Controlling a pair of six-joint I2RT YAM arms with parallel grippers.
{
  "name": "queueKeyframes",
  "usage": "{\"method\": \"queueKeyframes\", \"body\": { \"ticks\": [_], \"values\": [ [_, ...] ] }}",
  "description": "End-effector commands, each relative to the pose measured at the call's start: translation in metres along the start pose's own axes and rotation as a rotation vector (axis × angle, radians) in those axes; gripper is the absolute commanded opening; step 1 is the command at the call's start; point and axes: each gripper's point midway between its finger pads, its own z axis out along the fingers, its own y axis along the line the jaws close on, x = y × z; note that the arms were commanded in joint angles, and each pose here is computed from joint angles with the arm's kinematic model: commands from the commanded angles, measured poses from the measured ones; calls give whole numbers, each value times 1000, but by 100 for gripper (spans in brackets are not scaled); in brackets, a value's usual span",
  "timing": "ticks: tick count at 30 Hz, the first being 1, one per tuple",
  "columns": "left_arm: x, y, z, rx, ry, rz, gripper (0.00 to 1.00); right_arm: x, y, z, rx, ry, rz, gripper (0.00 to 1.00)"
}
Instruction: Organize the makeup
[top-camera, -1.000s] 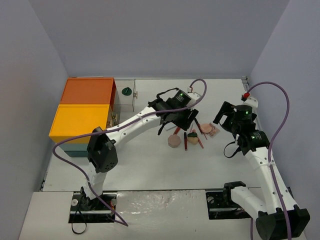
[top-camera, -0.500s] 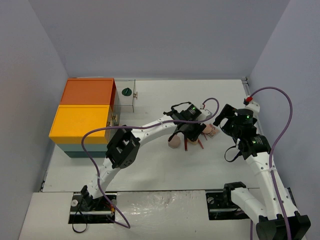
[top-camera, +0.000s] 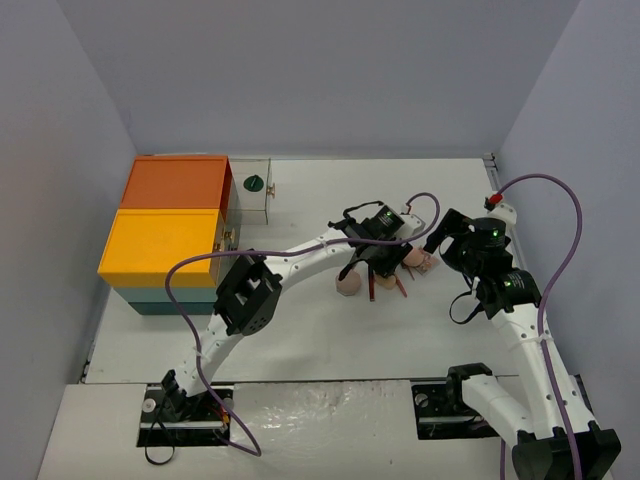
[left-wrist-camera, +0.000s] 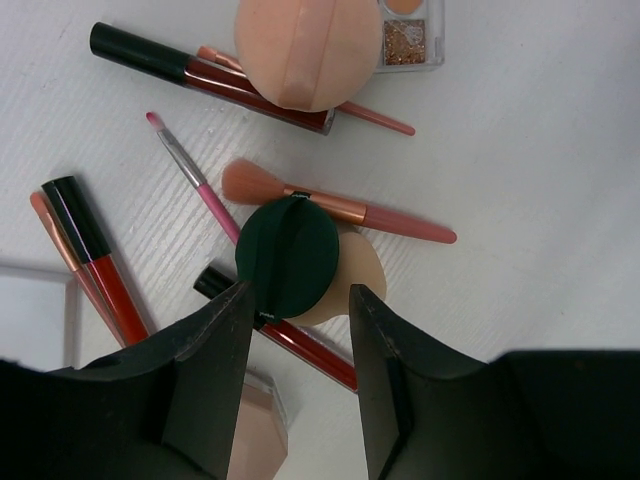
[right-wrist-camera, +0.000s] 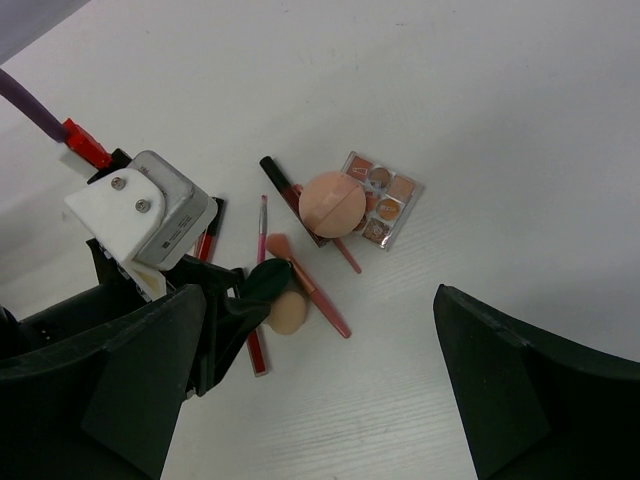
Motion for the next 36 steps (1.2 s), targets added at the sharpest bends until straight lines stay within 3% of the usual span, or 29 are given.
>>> {"method": "queueKeyframes", "body": {
  "ticks": [1, 11, 18, 25, 36],
  "values": [
    [-40, 5, -12, -10, -113, 20, 39, -10, 6, -1, -27, -36, 12, 95],
    [-25, 7, 1, -10, -74, 8, 27, -7, 5, -1, -26, -30, 15, 96],
    [-30, 10, -7, -20, -95, 9, 0, -7, 5, -1, -29, -30, 14, 96],
    [-38, 14, -27, -50, -124, 9, 0, -12, 9, -3, -40, -42, 11, 96],
    [-80, 46, -122, -161, -256, -51, 0, -29, 18, -10, -73, -73, -41, 96]
  ]
}}
